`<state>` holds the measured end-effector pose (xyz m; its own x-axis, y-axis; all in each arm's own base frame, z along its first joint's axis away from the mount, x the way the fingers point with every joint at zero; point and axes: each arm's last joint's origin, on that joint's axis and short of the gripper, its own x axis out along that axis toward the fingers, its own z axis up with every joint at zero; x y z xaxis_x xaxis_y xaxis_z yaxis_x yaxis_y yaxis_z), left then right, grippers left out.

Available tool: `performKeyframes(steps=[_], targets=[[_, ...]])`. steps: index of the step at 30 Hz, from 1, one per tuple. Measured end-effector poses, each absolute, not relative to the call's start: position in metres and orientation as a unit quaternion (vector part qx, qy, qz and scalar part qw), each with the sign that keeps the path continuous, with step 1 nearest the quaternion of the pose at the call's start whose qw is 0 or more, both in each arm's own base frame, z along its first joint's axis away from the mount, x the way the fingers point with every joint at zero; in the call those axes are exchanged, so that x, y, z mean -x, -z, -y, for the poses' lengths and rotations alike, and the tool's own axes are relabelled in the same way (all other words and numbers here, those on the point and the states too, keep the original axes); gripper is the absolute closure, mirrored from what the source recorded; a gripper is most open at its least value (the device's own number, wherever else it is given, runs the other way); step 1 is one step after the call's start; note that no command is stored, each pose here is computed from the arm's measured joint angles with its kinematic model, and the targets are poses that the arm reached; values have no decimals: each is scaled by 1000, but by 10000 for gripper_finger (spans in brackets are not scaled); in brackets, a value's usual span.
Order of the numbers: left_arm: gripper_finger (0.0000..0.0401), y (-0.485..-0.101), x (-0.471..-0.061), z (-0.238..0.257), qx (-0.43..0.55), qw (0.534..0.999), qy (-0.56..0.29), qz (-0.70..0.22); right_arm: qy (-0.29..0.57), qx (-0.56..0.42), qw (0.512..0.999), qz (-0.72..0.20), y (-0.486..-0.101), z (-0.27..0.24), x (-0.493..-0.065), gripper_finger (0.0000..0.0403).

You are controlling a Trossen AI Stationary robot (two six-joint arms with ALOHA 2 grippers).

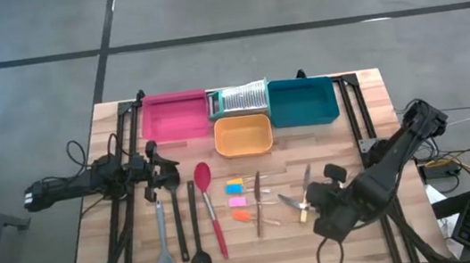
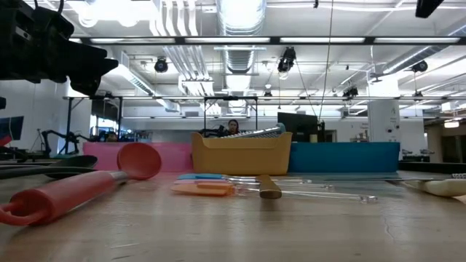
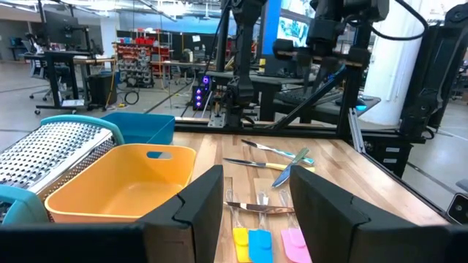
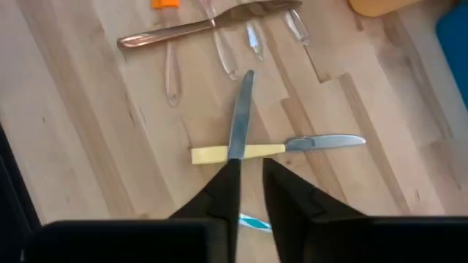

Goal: Pick & Place Kitchen Items
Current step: Put the green knife into the blue bin

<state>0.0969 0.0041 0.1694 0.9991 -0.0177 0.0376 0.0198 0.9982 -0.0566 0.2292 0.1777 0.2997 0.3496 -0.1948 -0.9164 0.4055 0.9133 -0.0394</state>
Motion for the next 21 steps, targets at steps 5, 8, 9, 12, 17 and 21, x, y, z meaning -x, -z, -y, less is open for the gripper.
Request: performKeyframes(steps=[5,8,9,12,17,21], targets=[[238,-169,-97,-4,29,999,9,18,185,-108,799,-562,-292,-177,-227,272],[238,-169,-97,-4,29,999,9,18,200,-114,789,-570,-283,-176,-225,243],[238,-169,-97,-4,28,999,9,18,202,-113,785,-575,-279,-175,-224,235],[238,-169,-97,-4,29,999,10,19,208,-111,777,-583,-268,-174,-223,214],[238,-169,-97,-4,29,999,9,19,203,-135,766,-595,-245,-174,-222,200],[238,-169,-97,-4,28,999,10,18,195,-149,757,-606,-228,-173,-221,208]])
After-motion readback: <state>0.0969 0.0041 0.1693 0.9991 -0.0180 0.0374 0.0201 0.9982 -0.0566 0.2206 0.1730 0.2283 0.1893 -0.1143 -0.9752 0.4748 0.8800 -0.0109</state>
